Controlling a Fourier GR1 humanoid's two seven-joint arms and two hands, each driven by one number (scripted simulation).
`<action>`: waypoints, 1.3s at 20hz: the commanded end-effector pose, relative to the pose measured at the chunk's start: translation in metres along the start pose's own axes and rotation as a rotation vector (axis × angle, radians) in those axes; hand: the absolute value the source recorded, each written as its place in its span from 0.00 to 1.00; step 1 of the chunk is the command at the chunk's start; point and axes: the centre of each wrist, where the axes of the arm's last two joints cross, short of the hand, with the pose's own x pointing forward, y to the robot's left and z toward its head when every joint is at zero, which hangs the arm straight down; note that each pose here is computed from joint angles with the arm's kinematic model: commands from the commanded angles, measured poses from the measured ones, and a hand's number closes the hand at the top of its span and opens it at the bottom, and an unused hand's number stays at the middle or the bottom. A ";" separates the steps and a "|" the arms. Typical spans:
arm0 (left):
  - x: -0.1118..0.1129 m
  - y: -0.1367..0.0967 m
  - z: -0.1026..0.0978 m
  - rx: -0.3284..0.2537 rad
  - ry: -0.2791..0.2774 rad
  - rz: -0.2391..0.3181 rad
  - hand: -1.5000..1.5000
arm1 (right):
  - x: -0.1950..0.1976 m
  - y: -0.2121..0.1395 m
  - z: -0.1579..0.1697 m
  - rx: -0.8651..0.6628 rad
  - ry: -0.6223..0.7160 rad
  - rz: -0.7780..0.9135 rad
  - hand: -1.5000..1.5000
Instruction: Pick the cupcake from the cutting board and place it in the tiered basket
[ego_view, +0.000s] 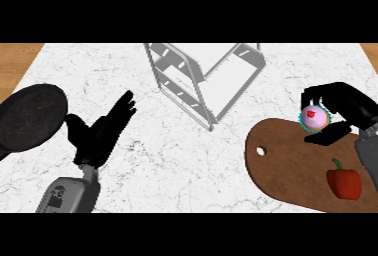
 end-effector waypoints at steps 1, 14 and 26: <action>-0.006 0.007 0.000 0.011 0.003 0.015 0.50 | -0.020 -0.069 0.001 -0.042 -0.164 -0.195 1.00; -0.001 0.017 -0.006 0.023 0.016 0.005 0.50 | 0.031 -0.202 -0.016 -0.248 -0.359 -0.261 1.00; -0.009 -0.007 0.001 0.031 0.021 0.002 0.50 | 0.132 -0.218 -0.078 -0.206 -0.358 -0.172 1.00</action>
